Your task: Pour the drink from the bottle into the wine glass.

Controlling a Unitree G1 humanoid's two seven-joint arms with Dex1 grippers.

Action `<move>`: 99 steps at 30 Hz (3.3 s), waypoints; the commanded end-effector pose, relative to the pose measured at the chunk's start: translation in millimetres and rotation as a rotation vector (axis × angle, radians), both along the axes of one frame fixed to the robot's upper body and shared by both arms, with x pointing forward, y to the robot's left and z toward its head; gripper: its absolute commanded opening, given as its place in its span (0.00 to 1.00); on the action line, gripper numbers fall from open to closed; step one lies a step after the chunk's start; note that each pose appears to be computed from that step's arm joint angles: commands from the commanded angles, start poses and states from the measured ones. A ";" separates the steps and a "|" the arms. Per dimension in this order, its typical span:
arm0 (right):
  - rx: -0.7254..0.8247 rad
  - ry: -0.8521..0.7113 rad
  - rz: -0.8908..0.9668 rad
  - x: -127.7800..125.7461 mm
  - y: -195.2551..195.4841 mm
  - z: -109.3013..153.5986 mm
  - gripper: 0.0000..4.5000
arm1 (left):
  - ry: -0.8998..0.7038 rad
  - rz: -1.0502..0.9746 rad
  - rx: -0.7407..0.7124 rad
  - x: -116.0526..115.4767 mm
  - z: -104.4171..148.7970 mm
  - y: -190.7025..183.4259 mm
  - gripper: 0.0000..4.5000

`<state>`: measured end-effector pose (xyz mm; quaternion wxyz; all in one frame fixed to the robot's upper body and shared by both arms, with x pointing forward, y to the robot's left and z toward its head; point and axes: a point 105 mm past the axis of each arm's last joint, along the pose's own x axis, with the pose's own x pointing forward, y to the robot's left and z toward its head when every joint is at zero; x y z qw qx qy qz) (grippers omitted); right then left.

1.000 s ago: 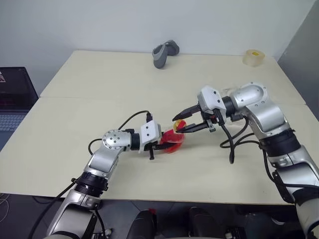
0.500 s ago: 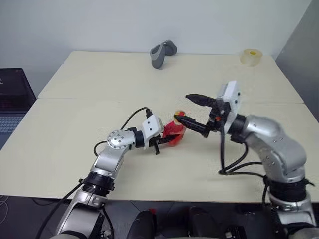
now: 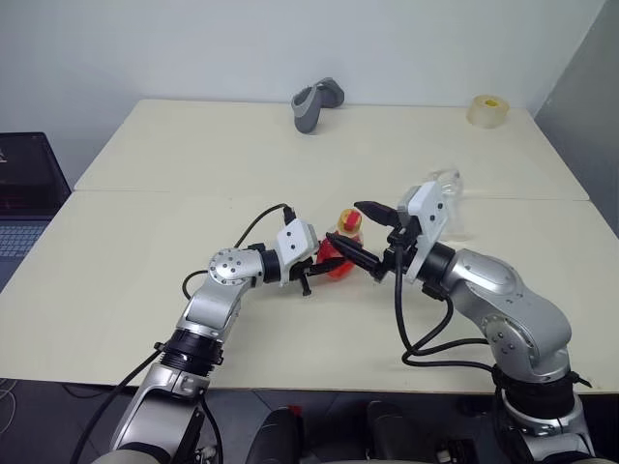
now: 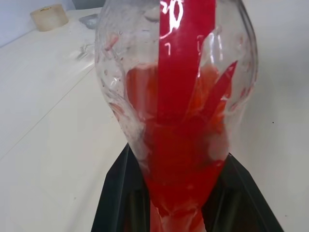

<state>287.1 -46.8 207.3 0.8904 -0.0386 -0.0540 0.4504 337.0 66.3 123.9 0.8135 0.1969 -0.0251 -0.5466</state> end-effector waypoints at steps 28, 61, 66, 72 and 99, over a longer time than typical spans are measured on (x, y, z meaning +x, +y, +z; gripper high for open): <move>-0.557 -0.201 0.680 6.8 -14.5 -6.6 0.26 | -0.046 -0.163 0.063 -23.0 12.9 -0.6 0.17; -0.052 -0.257 -0.120 32.9 -7.2 35.0 0.88 | -0.022 0.057 -0.151 -2.5 21.8 -15.0 0.16; -0.036 -0.210 -0.118 30.9 -23.6 30.7 0.88 | -0.021 0.059 -0.141 -2.9 20.2 -12.9 0.16; -0.097 -0.170 -0.149 32.0 -51.1 20.3 0.88 | -0.024 0.066 -0.131 -1.0 20.3 -7.8 0.16; -0.049 -0.206 -0.062 26.1 3.7 24.6 0.88 | -0.029 0.077 -0.126 -0.5 20.5 -5.9 0.16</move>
